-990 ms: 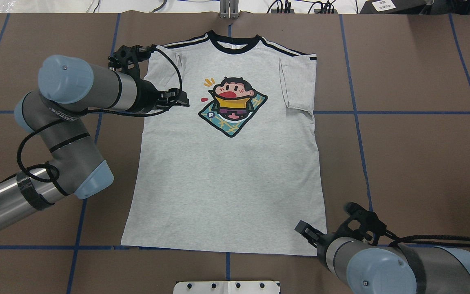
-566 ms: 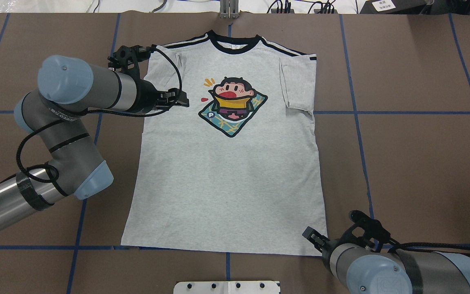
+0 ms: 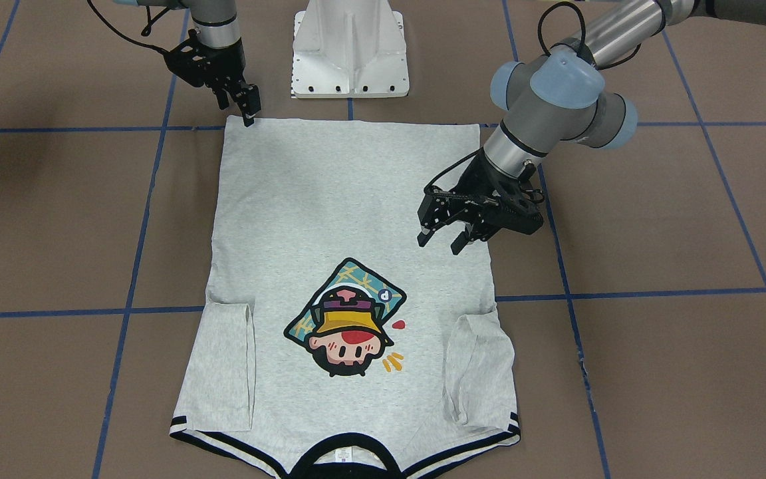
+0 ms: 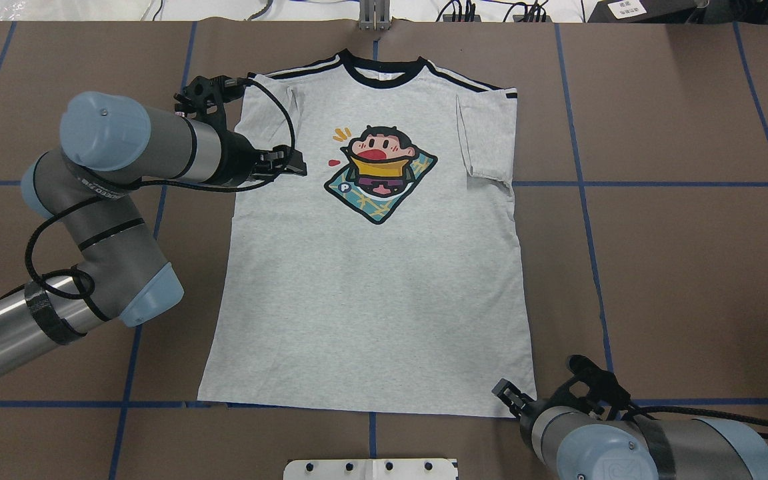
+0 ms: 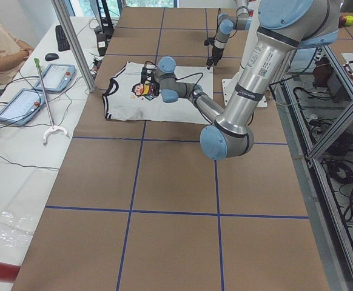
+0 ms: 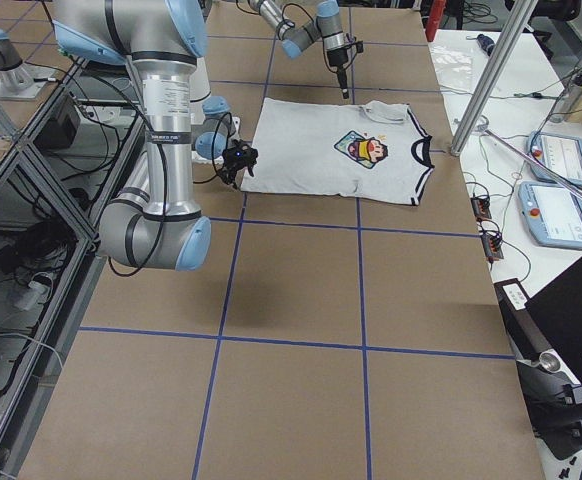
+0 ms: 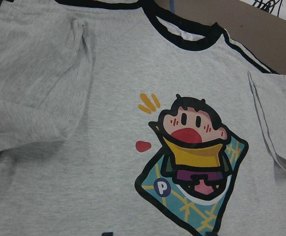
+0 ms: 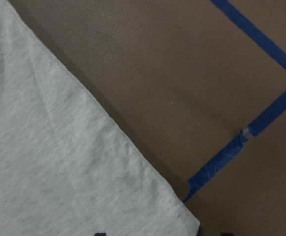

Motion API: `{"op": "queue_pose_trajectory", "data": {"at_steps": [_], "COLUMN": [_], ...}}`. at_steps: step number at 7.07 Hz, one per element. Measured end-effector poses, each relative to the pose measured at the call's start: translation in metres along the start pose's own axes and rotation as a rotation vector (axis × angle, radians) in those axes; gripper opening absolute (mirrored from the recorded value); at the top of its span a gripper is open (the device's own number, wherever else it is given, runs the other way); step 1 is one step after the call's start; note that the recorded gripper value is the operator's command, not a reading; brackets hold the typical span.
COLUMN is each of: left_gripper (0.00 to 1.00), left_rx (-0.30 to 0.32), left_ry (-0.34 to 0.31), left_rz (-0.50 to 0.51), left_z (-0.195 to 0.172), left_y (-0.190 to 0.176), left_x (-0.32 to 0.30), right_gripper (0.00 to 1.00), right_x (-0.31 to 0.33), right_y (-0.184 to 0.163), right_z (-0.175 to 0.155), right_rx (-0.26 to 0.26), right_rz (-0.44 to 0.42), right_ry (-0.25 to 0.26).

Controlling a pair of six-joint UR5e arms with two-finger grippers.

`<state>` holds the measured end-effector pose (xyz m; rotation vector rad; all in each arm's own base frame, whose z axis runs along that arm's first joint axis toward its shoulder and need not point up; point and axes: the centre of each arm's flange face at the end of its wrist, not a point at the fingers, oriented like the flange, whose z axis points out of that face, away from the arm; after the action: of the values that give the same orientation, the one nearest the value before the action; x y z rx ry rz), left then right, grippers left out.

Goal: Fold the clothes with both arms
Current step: 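Lower the left gripper to the bottom hem corner nearest it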

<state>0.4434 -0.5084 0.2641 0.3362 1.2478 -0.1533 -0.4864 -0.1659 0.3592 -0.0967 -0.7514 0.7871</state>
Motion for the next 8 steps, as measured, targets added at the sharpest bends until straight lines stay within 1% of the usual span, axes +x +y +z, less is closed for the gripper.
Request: {"op": "queue_pose_trajectory", "data": {"at_steps": [1, 2, 4, 5, 8], "left_gripper": [0.70, 0.70, 0.70, 0.70, 0.70], "left_rx": [0.000, 0.000, 0.000, 0.000, 0.000], "left_ry": [0.000, 0.000, 0.000, 0.000, 0.001], "left_rz": [0.000, 0.000, 0.000, 0.000, 0.000], "left_z": [-0.0001, -0.0001, 0.0002, 0.0001, -0.0001], "left_y": [0.0000, 0.0000, 0.0000, 0.0000, 0.0001], "left_x": [0.0000, 0.0000, -0.0002, 0.0003, 0.0004], "right_gripper": [0.76, 0.73, 0.21, 0.00, 0.00], "right_x": [0.0008, 0.0022, 0.0043, 0.0042, 0.0033], "right_y": [-0.0011, -0.0021, -0.0031, -0.0033, -0.0036], "right_z": [0.0015, 0.0033, 0.0052, 0.0049, 0.0030], "right_rx": [0.004, 0.007, 0.011, 0.011, 0.009], "right_rz": [0.001, 0.000, -0.002, -0.001, 0.002], "right_ry": [0.002, 0.005, 0.010, 0.009, 0.005]}}
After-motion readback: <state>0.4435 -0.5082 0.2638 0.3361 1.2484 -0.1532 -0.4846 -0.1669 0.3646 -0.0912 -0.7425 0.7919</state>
